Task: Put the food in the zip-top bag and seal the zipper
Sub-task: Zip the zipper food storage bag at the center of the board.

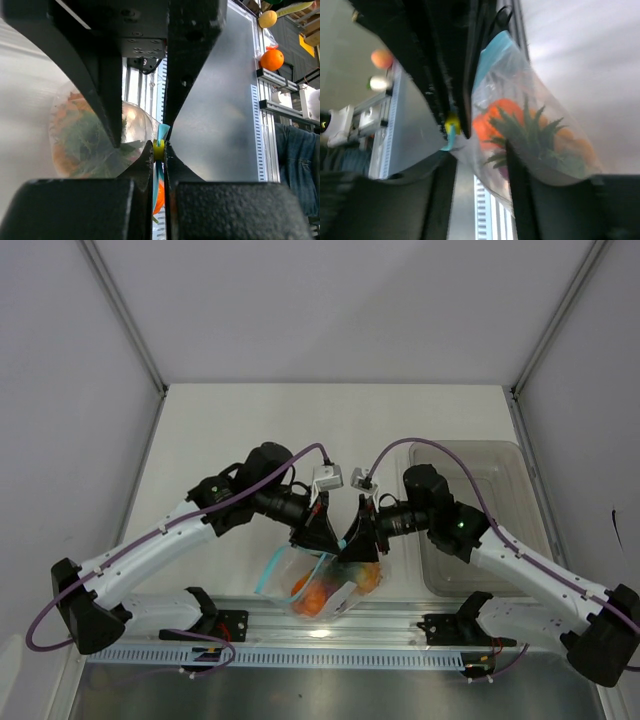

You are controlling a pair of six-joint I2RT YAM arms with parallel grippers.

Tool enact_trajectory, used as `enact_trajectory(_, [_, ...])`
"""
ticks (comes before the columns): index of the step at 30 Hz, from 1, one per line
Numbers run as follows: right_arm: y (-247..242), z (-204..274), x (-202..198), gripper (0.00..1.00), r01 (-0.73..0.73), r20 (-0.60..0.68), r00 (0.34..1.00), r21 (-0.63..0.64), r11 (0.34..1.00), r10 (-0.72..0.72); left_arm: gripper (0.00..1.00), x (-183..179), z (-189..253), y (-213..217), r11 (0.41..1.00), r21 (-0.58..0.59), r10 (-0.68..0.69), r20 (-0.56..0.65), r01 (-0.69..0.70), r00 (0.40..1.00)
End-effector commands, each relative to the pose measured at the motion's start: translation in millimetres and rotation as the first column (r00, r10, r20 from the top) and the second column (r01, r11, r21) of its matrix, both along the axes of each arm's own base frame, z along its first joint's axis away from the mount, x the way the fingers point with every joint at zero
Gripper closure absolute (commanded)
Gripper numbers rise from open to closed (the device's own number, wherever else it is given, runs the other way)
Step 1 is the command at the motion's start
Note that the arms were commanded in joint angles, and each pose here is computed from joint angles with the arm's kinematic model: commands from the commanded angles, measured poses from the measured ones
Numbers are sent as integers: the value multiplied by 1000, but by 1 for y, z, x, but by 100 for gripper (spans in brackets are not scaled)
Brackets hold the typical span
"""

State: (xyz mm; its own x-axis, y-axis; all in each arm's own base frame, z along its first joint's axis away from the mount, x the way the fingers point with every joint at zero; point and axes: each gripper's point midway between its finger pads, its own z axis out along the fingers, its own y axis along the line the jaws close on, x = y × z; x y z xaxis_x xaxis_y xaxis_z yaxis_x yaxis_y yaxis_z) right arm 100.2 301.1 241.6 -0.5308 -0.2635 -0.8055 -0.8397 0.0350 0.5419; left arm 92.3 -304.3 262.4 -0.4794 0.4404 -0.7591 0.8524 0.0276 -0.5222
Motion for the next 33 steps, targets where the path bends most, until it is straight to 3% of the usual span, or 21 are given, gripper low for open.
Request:
enact_trajectory(1, [0, 30, -17, 58, -158, 78, 985, 40, 987, 154, 99, 0, 21, -3, 998, -55, -41, 43, 44, 998])
enact_trajectory(2, [1, 30, -18, 70, -172, 89, 982, 36, 984, 168, 99, 0, 20, -3, 998, -51, -41, 43, 43, 998])
enact_trajectory(3, [1, 26, -19, 74, -182, 69, 981, 17, 983, 180, 99, 0, 19, -3, 998, -48, -42, 42, 44, 998])
enact_trajectory(9, [-1, 26, -23, 72, -204, 78, 976, 12, 979, 203, 99, 5, 15, -5, 999, -26, -20, 31, 20, 999])
enact_trajectory(12, [-2, 27, -26, 80, -222, 75, 973, 17, 975, 220, 99, 6, 17, -6, 999, -29, -18, 26, 18, 1000])
enact_trajectory(13, [-2, 27, -27, 88, -230, 70, 971, 16, 973, 228, 99, 6, 19, -7, 999, -33, -21, 26, 22, 999])
enact_trajectory(16, [-2, 27, -27, 100, -242, 71, 968, 14, 970, 240, 99, 6, 18, -7, 999, -28, -20, 22, 21, 1000])
enact_trajectory(20, [-1, 32, -33, 100, -282, 62, 958, 38, 959, 279, 98, 5, 16, -6, 1000, -22, -20, 20, 20, 1000])
enact_trajectory(25, [6, 40, -12, 100, -114, 140, 985, 61, 992, 105, 90, 10, 6, -4, 1000, 22, 17, 14, -17, 1000])
enact_trajectory(28, [4, 51, 4, 100, 38, 139, 989, 117, 992, -54, 91, 14, -1, -2, 998, 47, 42, 22, -43, 999])
enact_trajectory(33, [0, 61, 21, 100, 183, 81, 977, 165, 969, -199, 97, 14, -16, 3, 995, 80, 61, 18, -62, 998])
